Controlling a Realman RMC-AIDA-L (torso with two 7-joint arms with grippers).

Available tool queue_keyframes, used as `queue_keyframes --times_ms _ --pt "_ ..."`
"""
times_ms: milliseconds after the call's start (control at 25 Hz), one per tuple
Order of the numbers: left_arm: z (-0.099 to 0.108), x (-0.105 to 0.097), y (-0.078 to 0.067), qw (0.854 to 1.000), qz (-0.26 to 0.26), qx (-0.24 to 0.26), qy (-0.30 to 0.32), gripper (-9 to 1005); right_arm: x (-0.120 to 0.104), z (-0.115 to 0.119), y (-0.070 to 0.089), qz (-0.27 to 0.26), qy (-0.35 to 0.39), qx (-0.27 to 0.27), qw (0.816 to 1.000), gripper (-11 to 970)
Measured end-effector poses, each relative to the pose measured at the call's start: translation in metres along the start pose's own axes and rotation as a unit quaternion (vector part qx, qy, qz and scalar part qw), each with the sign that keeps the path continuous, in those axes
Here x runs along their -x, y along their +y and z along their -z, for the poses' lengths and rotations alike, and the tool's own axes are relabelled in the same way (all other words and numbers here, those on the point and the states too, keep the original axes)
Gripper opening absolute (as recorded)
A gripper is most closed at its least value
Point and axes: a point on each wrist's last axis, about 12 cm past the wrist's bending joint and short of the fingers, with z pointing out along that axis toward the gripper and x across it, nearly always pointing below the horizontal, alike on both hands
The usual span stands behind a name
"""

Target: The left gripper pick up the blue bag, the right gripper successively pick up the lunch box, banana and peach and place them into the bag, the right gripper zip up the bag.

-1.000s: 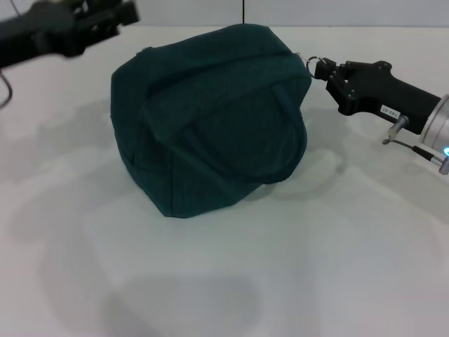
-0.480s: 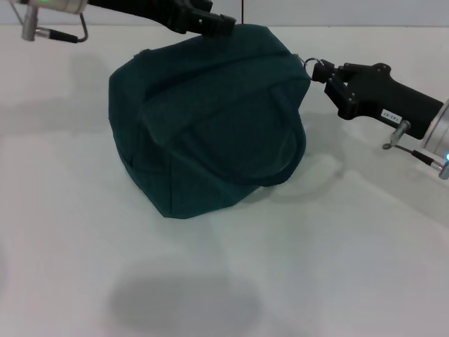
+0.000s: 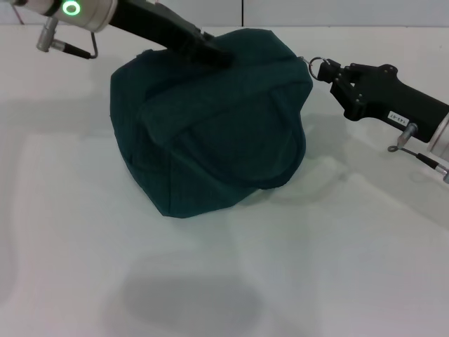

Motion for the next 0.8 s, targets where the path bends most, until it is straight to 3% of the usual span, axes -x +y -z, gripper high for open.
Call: queue_keyframes --times_ms 200,520,800 --pt "-0.001 -0.004 -0.001 1.0 -0.001 -0.004 0.006 531 0.0 0.001 0.0 -0.001 -0.001 -0.001 1.0 35" --pt "0.001 -0.006 -0.004 1.0 0.006 -0.024 -0.014 91 0.001 0.01 -0.011 -0.006 -0.011 -0.041 0.999 36" --pt "0.006 -0.007 -0.003 0.999 0.006 -0.029 -0.023 49 -0.009 0.009 -0.019 -0.006 0.029 -0.073 0.997 37"
